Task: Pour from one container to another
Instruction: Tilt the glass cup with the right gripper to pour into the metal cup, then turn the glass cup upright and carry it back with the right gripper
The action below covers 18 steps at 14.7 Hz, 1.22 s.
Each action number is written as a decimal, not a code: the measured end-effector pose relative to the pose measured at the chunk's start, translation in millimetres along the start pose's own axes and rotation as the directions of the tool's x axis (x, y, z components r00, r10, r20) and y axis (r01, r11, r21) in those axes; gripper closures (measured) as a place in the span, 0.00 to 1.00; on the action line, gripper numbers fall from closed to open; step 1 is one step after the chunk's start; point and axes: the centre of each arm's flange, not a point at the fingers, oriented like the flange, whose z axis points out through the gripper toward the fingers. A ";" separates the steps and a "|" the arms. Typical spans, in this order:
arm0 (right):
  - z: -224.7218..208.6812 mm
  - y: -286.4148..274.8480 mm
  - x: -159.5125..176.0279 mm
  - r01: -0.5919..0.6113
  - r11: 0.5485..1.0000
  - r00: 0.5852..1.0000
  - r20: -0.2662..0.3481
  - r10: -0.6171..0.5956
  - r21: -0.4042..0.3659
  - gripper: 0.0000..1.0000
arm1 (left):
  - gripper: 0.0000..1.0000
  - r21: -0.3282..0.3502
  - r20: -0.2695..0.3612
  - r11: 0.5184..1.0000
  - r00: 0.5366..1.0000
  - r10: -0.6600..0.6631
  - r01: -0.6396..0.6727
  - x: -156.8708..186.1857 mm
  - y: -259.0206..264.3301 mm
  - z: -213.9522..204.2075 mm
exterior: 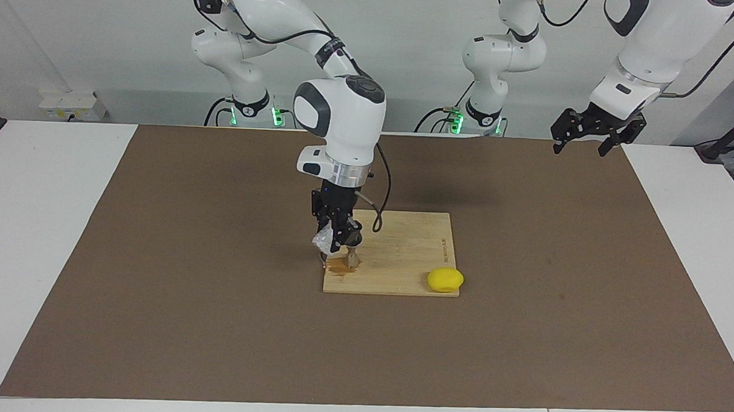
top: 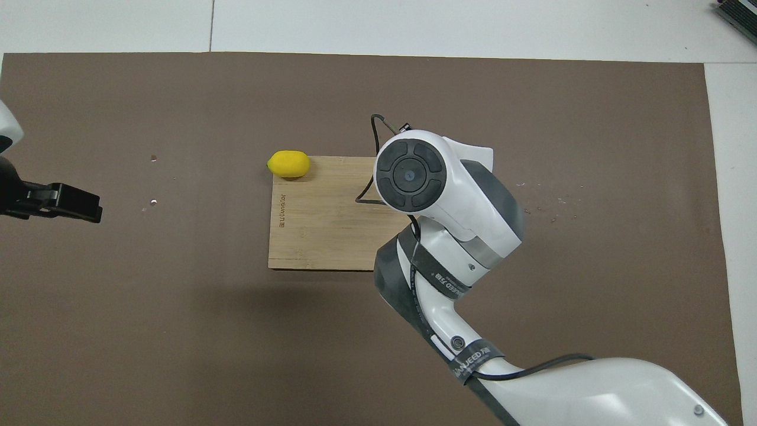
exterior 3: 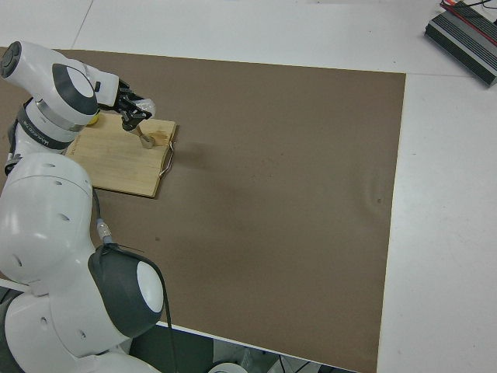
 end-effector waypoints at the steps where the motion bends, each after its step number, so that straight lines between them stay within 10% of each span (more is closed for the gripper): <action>1: -0.2 -0.1 -0.6 0.003 1.000 1.000 0.000 -0.003 0.000 0.50 | 0.00 0.000 0.000 1.000 1.000 0.000 0.000 0.0 0.0 0.0; 18: -2.3 -0.9 -7.1 0.024 1.000 1.000 0.003 -0.024 0.001 0.50 | 0.00 0.000 0.000 1.000 1.000 0.000 0.000 0.0 0.0 0.0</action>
